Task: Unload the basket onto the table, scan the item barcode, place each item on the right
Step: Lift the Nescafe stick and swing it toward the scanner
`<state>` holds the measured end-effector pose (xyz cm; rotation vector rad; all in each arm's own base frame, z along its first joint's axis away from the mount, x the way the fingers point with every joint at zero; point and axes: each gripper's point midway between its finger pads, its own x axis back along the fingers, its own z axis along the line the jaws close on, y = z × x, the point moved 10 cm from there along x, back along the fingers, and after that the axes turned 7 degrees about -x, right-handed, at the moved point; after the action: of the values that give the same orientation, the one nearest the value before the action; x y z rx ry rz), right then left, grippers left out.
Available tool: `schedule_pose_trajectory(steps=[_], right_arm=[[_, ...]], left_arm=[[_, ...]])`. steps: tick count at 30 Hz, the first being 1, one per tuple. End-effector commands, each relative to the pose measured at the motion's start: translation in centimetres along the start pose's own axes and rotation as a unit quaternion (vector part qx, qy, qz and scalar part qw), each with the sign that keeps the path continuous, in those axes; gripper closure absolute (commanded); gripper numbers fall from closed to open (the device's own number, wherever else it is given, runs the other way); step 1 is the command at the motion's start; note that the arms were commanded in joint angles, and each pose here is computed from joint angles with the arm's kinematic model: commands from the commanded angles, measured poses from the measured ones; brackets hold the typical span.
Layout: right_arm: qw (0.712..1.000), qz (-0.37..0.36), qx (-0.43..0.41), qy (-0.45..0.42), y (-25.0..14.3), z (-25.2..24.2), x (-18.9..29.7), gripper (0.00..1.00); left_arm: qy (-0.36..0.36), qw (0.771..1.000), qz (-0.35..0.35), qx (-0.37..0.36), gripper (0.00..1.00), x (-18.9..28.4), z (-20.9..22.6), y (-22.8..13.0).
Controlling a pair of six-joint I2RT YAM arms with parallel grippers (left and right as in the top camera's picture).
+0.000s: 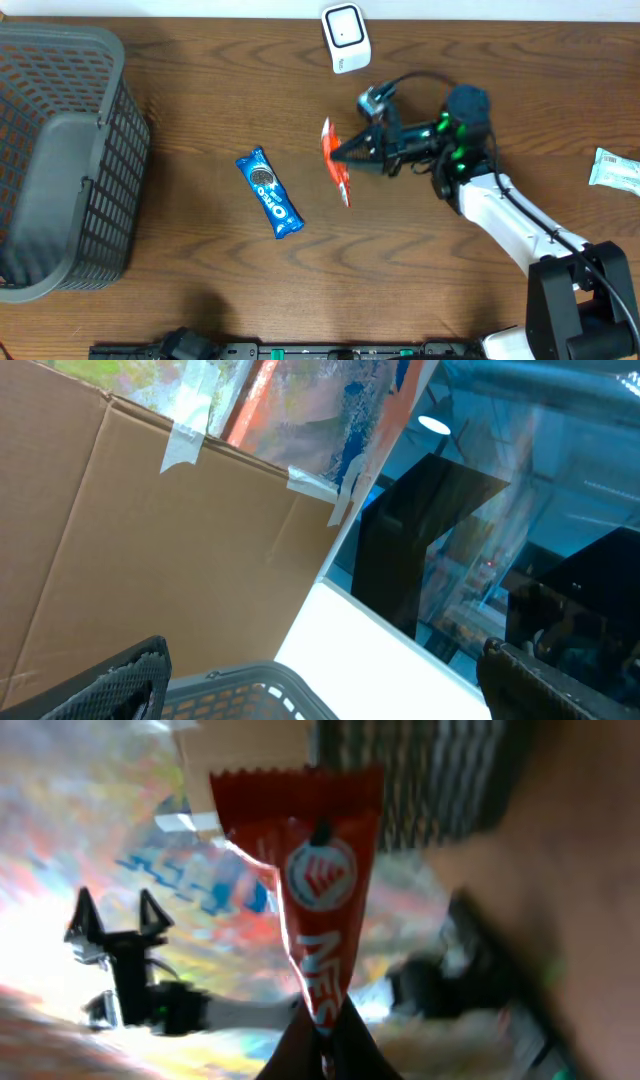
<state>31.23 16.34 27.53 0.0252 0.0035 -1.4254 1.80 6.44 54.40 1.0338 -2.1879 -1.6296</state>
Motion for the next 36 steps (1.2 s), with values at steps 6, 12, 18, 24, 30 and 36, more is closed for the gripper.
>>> schedule_pose_trajectory(steps=[6, 12, 18, 24, 30, 36], right_arm=[[0.978, -0.14, 0.153, 0.0, 2.2, 0.9, 2.7, 0.98], [0.985, -0.159, -0.021, -0.068, 2.2, -4.1, 2.3, 0.99], [0.928, -0.272, -0.127, -0.219, 1.5, -9.0, 3.8, 0.98], [0.87, -0.358, -0.177, -0.29, 0.9, -9.7, 6.0, 0.99], [0.827, -0.433, -0.303, -0.192, 1.8, -8.8, 9.1, 0.98], [0.748, -0.586, -0.272, -0.149, 4.2, -7.7, 8.1, 0.98]], left_arm=[[0.003, 1.0, -0.004, 0.01, 0.02, 0.2, 0.4, 0.2], [0.003, 1.0, -0.004, 0.01, 0.02, 0.2, 0.4, 0.2], [0.003, 1.0, -0.004, 0.01, 0.02, 0.2, 0.4, 0.2], [0.003, 1.0, -0.004, 0.01, 0.02, 0.2, 0.4, 0.2], [0.003, 1.0, -0.004, 0.011, 0.02, 0.2, 0.4, 0.2], [0.003, 1.0, -0.004, 0.011, 0.02, 0.2, 0.4, 0.2]])
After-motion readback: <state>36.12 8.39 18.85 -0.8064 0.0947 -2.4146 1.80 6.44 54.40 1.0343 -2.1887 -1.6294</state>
